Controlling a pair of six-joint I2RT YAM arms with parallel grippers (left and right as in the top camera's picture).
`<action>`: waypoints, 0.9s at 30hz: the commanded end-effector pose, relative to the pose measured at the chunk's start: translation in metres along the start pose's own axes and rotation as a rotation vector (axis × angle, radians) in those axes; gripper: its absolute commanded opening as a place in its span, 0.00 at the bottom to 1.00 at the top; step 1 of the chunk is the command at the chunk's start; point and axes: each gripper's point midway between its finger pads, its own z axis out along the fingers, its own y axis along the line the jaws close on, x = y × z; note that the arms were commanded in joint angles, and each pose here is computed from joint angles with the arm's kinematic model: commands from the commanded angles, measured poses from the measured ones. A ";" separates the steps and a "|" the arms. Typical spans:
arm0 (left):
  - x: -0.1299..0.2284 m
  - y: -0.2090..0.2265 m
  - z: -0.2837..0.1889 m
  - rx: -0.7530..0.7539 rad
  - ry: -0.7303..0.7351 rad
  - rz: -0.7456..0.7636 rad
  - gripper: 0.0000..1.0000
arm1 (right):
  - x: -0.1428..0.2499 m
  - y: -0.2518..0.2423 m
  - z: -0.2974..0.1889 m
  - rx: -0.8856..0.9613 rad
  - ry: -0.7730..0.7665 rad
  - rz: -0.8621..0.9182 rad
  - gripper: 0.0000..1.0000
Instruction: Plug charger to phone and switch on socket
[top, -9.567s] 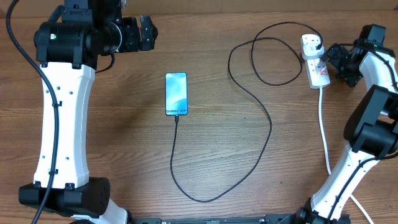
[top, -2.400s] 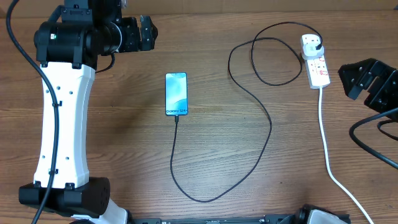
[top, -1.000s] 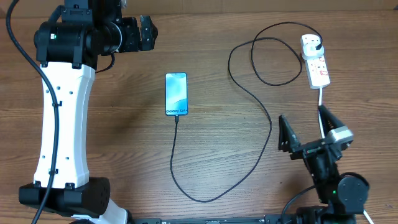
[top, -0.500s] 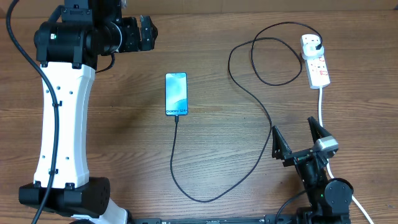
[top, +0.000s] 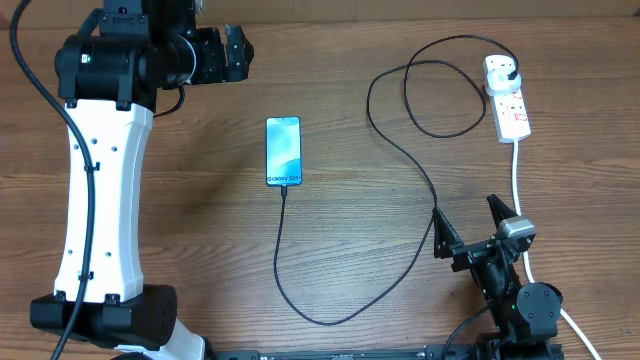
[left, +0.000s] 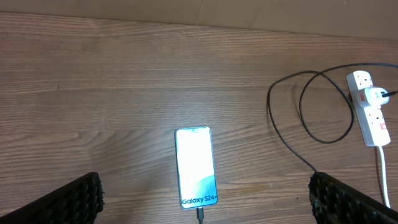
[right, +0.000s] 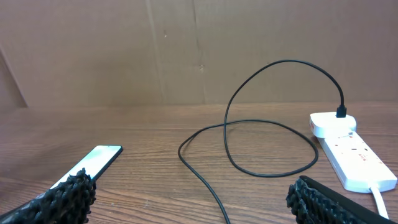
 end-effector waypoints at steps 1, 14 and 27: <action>-0.001 0.002 0.001 -0.008 -0.001 0.007 1.00 | 0.003 0.003 0.000 -0.017 0.000 0.005 1.00; -0.001 0.002 0.001 -0.008 -0.001 0.007 1.00 | 0.003 0.003 0.000 -0.017 0.000 0.005 1.00; -0.008 0.022 -0.042 -0.160 -0.107 0.033 1.00 | 0.003 0.003 0.000 -0.017 0.000 0.005 1.00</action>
